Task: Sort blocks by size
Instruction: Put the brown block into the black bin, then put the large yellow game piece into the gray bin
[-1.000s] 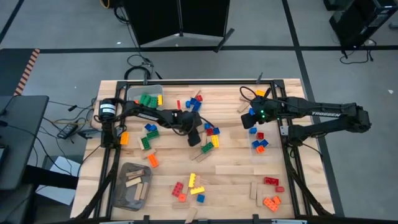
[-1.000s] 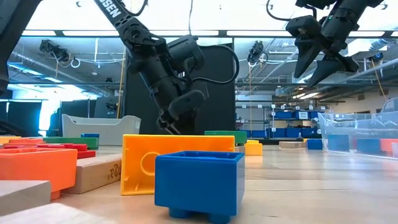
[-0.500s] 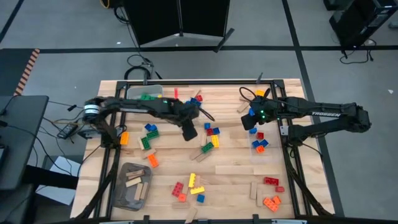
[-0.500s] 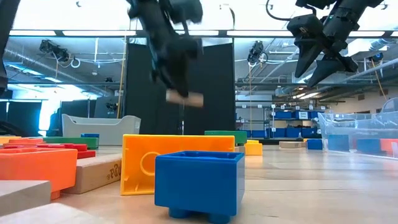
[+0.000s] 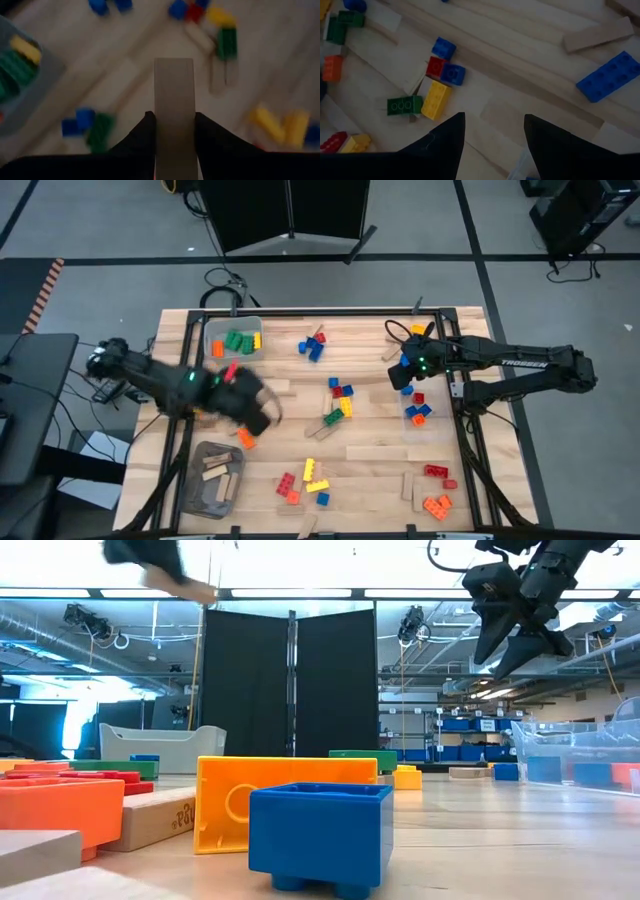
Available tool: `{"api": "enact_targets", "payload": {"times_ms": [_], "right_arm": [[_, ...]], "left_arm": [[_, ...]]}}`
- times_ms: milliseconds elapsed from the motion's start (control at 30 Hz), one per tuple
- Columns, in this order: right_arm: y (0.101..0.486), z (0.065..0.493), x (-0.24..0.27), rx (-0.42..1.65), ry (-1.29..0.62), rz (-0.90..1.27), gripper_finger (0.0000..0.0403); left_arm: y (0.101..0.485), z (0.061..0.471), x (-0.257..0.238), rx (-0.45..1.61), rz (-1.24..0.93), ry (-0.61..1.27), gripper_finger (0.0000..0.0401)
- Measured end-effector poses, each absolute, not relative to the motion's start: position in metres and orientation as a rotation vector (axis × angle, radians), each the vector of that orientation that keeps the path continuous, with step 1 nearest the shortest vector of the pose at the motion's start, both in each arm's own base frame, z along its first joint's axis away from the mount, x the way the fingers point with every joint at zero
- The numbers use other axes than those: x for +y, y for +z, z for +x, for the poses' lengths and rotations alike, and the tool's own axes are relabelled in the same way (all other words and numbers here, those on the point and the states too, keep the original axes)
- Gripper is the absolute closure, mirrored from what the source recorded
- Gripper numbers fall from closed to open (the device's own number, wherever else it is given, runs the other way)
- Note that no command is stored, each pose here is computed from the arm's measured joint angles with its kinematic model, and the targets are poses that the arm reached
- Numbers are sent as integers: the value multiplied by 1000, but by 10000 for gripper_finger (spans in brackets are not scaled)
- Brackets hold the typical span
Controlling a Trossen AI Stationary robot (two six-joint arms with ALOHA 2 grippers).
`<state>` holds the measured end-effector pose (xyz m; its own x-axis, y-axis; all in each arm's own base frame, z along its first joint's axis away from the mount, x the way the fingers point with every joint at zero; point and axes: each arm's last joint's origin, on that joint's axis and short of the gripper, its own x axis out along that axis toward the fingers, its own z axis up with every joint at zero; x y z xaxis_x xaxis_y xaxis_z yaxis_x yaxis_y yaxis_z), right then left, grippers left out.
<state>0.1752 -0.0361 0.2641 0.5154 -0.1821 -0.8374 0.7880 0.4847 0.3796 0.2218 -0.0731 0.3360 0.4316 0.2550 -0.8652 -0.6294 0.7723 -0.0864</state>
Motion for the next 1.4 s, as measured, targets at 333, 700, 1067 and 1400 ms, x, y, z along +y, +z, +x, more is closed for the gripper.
{"api": "enact_targets", "payload": {"times_ms": [333,700,1067,1400], "right_arm": [[264,175,-36,821,-675,859,185],[266,178,-37,789,-662,862,186],[267,180,-37,765,-649,866,187],[268,180,-37,765,-648,869,187]], "left_arm": [[318,159,-155,1319,-365,485,296],[245,146,-185,1469,-421,253,296],[182,138,-181,1548,-524,187,260],[185,136,-183,1623,-562,150,230]]}}
